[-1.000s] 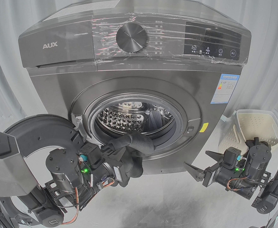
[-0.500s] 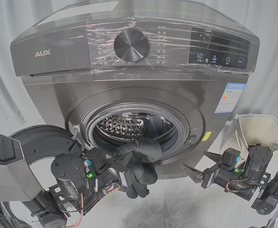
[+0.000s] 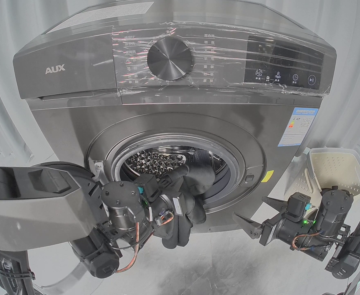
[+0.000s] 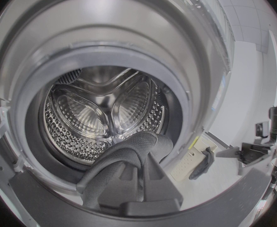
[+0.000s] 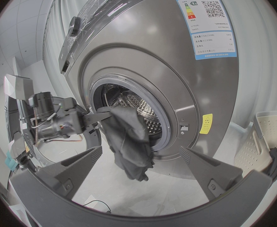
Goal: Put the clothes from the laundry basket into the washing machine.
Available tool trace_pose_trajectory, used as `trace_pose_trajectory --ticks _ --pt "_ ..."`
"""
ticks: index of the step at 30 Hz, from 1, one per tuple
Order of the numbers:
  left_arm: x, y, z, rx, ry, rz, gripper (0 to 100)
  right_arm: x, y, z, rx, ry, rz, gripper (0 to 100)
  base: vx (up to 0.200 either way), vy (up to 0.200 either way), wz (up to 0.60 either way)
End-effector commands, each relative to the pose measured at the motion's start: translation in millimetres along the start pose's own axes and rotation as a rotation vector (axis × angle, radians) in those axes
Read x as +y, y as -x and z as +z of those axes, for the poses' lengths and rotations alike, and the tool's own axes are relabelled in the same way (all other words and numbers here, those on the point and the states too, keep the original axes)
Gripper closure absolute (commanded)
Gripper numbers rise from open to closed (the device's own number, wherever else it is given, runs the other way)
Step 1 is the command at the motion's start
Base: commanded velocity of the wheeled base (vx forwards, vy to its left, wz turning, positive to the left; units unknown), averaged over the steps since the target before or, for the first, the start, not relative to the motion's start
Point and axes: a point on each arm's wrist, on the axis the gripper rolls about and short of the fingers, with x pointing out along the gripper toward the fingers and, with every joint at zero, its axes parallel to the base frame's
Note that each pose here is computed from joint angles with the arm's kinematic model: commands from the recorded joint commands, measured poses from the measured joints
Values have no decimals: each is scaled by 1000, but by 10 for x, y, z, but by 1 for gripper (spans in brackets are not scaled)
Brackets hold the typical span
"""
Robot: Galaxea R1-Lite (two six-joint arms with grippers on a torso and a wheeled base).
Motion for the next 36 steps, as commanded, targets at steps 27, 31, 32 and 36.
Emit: trace_pose_trajectory --ticks 27,31,32,36 --pt "456 -1210 -385 -48 15 134 100 21 1 -27 12 -10 10 0 0 0 0" --pt "520 -1293 -404 -50 14 148 100 33 -1 -27 11 -9 15 0 0 0 0" --pt "530 -1314 -424 -47 14 150 100 36 -3 -25 10 -9 15 0 0 0 0" --pt "559 -1387 -477 -38 14 157 100 36 -5 -28 12 -9 16 0 0 0 0"
